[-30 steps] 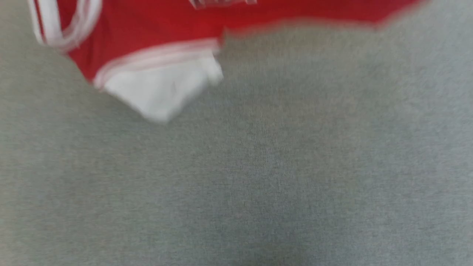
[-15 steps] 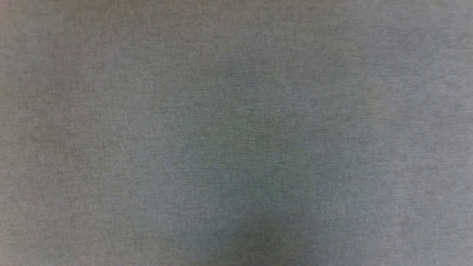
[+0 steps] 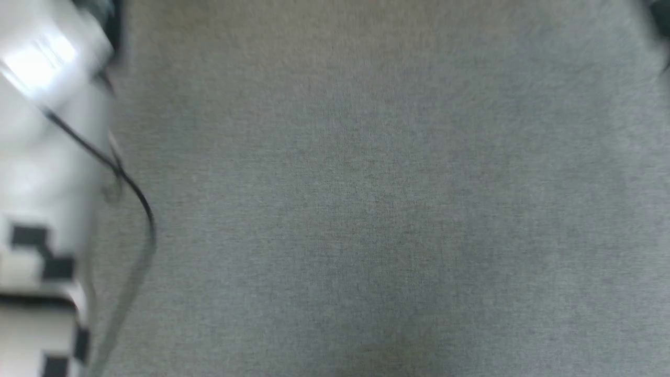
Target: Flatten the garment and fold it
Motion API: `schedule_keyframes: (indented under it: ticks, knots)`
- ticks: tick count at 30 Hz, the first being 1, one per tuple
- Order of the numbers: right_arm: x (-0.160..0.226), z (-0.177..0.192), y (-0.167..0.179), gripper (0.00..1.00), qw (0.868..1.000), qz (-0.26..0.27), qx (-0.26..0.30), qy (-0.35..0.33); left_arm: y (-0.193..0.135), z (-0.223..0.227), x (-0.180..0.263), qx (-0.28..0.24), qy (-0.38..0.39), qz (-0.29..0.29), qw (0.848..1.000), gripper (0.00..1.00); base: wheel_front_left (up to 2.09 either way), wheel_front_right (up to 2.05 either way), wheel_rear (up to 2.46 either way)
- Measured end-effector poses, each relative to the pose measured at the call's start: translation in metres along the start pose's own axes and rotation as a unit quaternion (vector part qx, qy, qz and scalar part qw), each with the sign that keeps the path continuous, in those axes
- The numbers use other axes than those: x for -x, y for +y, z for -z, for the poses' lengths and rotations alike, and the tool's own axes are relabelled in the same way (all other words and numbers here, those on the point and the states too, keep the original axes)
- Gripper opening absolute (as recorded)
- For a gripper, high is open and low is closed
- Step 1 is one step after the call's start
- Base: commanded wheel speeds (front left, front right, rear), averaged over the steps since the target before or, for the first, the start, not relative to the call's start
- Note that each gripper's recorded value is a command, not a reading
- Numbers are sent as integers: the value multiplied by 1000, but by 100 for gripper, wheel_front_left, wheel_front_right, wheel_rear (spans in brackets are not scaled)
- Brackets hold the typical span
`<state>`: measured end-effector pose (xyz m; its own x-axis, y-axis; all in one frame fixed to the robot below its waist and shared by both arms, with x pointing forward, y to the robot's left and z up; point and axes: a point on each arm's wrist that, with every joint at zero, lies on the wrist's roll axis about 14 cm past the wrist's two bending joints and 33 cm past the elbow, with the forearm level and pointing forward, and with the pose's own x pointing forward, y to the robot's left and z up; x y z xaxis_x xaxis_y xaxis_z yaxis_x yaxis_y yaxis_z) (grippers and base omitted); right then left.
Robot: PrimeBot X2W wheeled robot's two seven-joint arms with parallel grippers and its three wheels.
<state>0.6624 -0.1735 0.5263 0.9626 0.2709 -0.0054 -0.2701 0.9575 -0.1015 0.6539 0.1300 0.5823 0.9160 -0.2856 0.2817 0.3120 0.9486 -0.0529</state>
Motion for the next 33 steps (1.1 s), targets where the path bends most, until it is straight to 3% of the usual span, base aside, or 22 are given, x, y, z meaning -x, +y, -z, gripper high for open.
schedule_keyframes:
  ticks: [4, 13, 21, 30, 33]
  knots:
    - [31, 28, 23, 0, 999, -25, 1, 40, -8, 34, 53, 18, 61, -6, 998, 0, 0, 0, 0]
    - [115, 60, 34, 0, 993, -46, -7, 106, -15, 50, 164, 33, 177, -16, 984, 0, 0, 0, 0]
    - [186, 76, 59, 0, 982, -95, 4, 162, -19, 50, 270, 39, 306, -18, 951, 0, 0, 0, 0]
    - [250, 98, 64, 0, 965, -96, -31, 240, -59, 43, 350, 90, 398, 6, 913, 0, 0, 0, 0]
    - [270, 102, 71, 0, 957, -98, -66, 266, -64, 41, 372, 104, 422, 5, 901, 0, 0, 0, 0]
